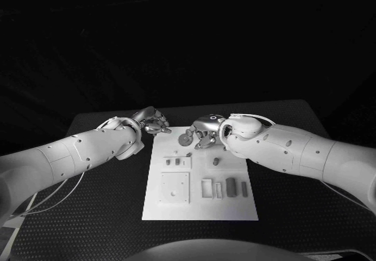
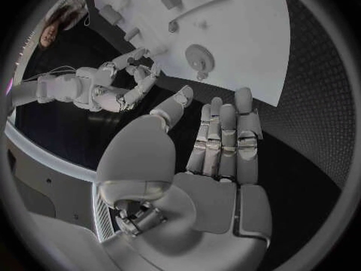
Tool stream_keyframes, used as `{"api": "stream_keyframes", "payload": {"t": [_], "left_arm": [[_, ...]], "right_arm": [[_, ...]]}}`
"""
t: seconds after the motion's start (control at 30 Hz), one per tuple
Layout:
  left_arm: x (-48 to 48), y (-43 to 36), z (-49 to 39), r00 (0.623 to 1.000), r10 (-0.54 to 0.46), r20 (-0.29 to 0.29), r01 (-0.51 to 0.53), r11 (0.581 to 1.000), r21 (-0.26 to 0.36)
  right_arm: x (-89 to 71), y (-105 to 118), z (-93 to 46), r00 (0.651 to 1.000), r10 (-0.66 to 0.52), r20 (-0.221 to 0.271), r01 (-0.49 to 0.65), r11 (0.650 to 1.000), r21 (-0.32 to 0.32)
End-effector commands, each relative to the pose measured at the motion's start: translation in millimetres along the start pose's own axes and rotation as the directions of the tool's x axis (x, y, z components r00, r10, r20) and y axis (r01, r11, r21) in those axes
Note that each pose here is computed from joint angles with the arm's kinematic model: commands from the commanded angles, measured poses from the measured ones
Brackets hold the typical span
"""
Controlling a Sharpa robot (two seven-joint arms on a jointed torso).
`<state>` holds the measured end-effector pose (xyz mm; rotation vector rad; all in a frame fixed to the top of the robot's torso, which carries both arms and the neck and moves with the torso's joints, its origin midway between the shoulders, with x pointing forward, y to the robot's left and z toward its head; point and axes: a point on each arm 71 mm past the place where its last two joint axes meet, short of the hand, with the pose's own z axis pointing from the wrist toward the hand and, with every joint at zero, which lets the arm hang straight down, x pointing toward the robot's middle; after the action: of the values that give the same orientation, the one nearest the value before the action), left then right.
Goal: Assemble the parts on the task board
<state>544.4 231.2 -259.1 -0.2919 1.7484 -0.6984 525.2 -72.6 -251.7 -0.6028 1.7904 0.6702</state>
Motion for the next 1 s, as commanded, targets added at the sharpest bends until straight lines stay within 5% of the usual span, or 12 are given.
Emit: {"api": "stream_keyframes", "payload": {"t": [0.03, 0.53, 1.0], "left_arm": [[-1.0, -2.3, -0.7, 0.999, -0.036, 0.019, 0.036, 0.999, 0.012], [-3.5, -6.8, -5.0, 0.996, -0.088, 0.025, 0.088, 0.996, 0.019], [-5.6, -11.5, -5.1, 0.994, -0.103, 0.023, 0.102, 0.994, 0.028]], "right_arm": [[4.4, -1, 1.6, 0.998, -0.051, -0.036, 0.051, 0.999, -0.007], [30.1, 3, 7.5, 0.994, -0.069, -0.088, 0.068, 0.998, -0.009], [29.2, 6, 10.1, 0.997, -0.067, -0.049, 0.066, 0.998, -0.013]]}}
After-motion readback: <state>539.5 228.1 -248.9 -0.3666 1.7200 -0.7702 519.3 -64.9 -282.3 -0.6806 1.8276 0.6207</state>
